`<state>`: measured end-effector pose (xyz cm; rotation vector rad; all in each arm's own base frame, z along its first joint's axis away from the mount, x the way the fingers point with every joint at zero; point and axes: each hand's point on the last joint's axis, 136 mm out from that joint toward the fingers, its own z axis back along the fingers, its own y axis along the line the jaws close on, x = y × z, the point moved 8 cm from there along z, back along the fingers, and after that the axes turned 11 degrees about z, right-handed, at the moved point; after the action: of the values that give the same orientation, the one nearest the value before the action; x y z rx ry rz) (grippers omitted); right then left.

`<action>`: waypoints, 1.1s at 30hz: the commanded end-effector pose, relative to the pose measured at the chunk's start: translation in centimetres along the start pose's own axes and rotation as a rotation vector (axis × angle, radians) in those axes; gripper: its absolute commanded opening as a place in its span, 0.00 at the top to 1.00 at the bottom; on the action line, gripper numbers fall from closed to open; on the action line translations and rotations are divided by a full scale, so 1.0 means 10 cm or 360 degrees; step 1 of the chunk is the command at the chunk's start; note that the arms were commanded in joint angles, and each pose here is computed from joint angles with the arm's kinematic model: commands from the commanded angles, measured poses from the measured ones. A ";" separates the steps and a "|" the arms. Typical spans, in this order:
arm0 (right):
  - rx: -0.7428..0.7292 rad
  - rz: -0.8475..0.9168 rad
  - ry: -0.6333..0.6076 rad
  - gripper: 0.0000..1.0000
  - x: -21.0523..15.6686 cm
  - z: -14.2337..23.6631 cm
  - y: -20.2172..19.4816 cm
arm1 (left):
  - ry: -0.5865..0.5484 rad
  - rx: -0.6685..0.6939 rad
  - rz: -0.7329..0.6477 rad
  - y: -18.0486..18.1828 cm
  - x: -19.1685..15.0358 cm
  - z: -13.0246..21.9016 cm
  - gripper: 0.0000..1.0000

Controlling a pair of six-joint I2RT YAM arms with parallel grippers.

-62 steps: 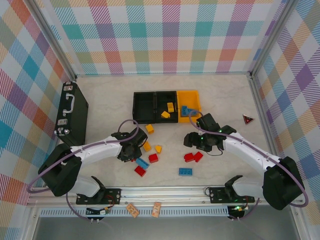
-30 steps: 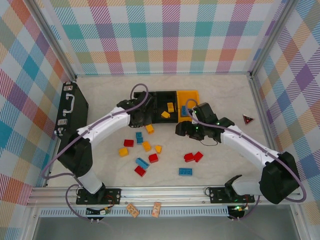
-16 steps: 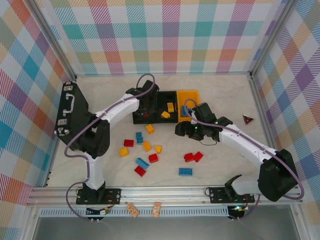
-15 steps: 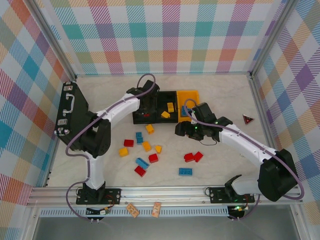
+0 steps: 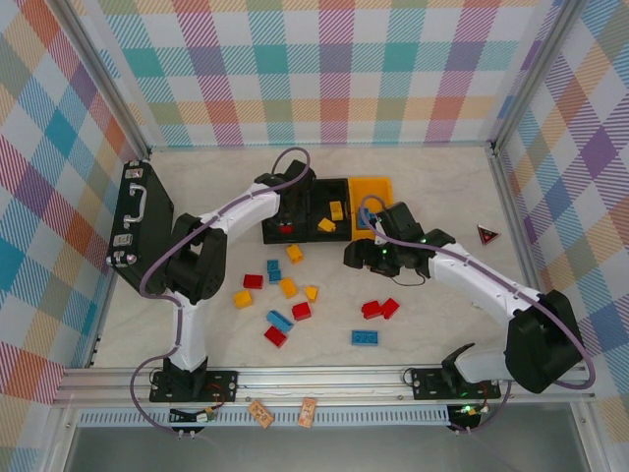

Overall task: Sort the legos into containers by color
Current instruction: Place the lego in the container, then pick up the lego from the center of the table.

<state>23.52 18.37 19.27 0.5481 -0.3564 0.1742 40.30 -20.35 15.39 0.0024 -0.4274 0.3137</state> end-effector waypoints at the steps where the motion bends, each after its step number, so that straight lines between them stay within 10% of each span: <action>1: 0.0033 0.0025 -0.0024 0.32 0.06 0.02 0.06 | -0.0023 -0.0008 0.0017 0.00 0.08 0.05 0.52; 33: -0.0243 0.0004 0.0121 0.32 -0.29 0.09 -0.21 | 0.0078 -0.0404 0.0023 0.69 -0.72 1.06 0.47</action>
<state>21.96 16.43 18.57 0.4274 -0.3260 0.1584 28.88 -16.53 21.15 -0.2017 -0.4175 0.2710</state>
